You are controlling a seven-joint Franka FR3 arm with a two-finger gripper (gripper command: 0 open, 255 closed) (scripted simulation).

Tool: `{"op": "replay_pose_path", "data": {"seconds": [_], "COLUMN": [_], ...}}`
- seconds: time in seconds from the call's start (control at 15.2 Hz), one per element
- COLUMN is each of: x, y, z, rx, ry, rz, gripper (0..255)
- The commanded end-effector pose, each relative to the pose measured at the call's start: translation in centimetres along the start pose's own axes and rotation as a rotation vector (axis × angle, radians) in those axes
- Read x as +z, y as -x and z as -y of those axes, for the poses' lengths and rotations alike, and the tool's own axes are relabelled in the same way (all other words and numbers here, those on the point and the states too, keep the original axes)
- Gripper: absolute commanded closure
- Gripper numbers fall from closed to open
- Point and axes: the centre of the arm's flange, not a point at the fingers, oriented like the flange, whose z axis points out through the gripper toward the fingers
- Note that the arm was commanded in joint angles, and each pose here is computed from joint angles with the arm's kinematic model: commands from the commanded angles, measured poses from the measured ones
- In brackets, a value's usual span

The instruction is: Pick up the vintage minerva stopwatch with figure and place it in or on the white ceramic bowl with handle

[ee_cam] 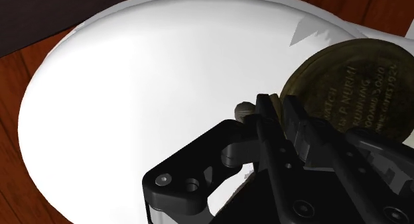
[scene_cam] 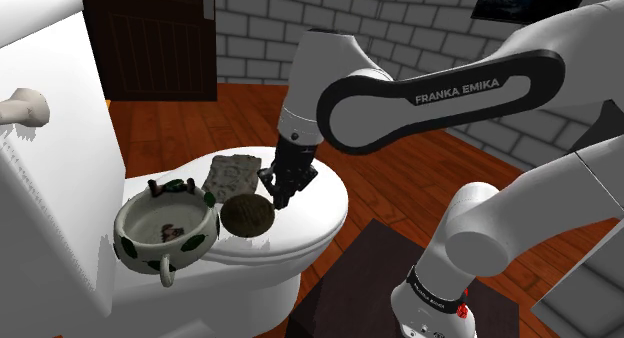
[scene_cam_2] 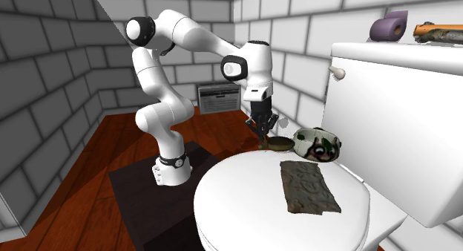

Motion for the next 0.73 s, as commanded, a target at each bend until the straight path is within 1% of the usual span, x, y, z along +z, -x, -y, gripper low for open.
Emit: {"op": "replay_pose_path", "data": {"seconds": [0.0,0.66], "x": [-1.1,-6.4], "y": [0.1,-0.3], "z": [0.1,0.5], "rx": [0.000,0.000], "ry": [0.000,0.000], "rz": [0.000,0.000], "gripper": [255,255]}}
